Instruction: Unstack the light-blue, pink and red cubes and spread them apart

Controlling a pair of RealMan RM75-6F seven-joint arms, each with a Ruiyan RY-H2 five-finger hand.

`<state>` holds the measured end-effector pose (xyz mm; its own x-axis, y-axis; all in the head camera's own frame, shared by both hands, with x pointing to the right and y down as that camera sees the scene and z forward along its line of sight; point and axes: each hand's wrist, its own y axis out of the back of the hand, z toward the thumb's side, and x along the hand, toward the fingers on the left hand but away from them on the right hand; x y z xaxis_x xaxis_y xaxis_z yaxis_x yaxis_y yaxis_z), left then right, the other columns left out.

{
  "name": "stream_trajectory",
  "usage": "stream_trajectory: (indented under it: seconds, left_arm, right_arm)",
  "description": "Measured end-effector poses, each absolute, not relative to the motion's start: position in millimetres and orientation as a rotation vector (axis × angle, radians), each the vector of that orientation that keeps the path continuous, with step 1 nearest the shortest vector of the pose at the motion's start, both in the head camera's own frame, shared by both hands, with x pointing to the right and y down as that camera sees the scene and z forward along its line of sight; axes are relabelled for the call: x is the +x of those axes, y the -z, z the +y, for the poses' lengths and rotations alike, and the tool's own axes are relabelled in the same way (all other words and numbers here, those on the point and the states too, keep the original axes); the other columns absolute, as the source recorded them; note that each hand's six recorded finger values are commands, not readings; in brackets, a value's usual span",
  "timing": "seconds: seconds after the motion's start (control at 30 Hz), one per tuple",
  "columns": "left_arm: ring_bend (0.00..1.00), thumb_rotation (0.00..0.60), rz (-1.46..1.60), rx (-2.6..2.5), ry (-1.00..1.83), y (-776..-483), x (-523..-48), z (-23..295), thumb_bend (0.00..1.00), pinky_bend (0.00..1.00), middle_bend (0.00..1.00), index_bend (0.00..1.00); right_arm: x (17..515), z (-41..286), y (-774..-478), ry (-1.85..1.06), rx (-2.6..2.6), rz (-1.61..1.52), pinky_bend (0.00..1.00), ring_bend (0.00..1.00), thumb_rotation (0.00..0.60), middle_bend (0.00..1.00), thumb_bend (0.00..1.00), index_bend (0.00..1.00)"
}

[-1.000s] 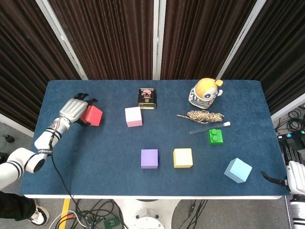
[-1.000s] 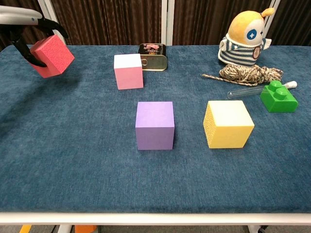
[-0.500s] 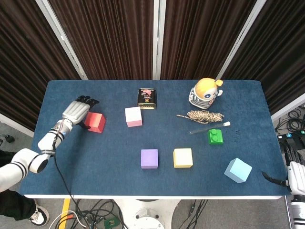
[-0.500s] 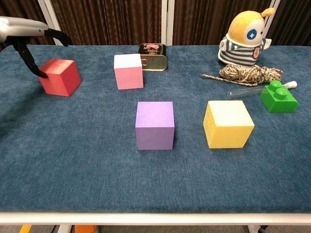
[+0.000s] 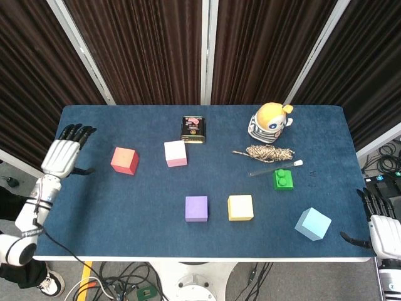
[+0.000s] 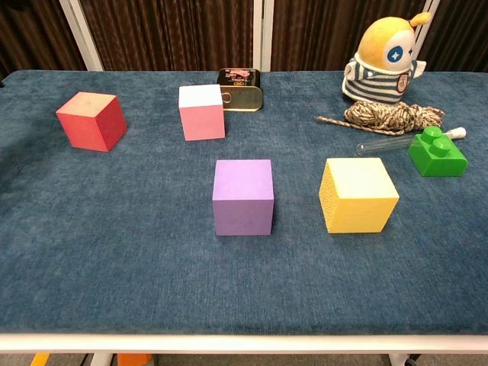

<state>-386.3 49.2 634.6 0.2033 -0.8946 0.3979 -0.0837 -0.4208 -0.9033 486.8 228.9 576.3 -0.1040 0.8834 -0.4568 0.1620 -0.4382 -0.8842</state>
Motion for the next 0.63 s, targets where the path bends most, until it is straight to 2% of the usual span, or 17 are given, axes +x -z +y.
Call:
stream_trajectory:
  seconds: [0.17, 0.37, 0.47, 0.63]
  left_arm:
    - [0.00, 0.600, 1.057, -1.550, 1.362, -611.6, -421.7, 118.2, 0.00, 0.00, 0.09, 0.10]
    - [0.00, 0.600, 1.100, -1.478, 1.493, -607.0, -445.4, 198.8, 0.00, 0.00, 0.09, 0.10]
    - [0.00, 0.600, 1.111, -1.475, 1.522, -607.0, -447.5, 224.0, 0.00, 0.00, 0.09, 0.10]
    - [0.00, 0.600, 1.123, -1.462, 1.535, -606.5, -451.4, 246.6, 0.00, 0.00, 0.11, 0.10]
  right_arm:
    - [483.5, 244.5, -588.2, -1.613, -1.478, -1.013, 0.00, 0.00, 0.600, 0.00, 0.00, 0.00]
    - [474.2, 262.8, -595.3, -1.598, -1.464, -0.949, 0.00, 0.00, 0.600, 0.00, 0.00, 0.00]
    - [467.9, 267.8, -591.6, -1.568, -1.436, -0.945, 0.00, 0.00, 0.600, 0.00, 0.00, 0.00]
    - [458.5, 280.8, -587.4, -1.531, -1.425, -0.949, 0.00, 0.00, 0.600, 0.00, 0.00, 0.00]
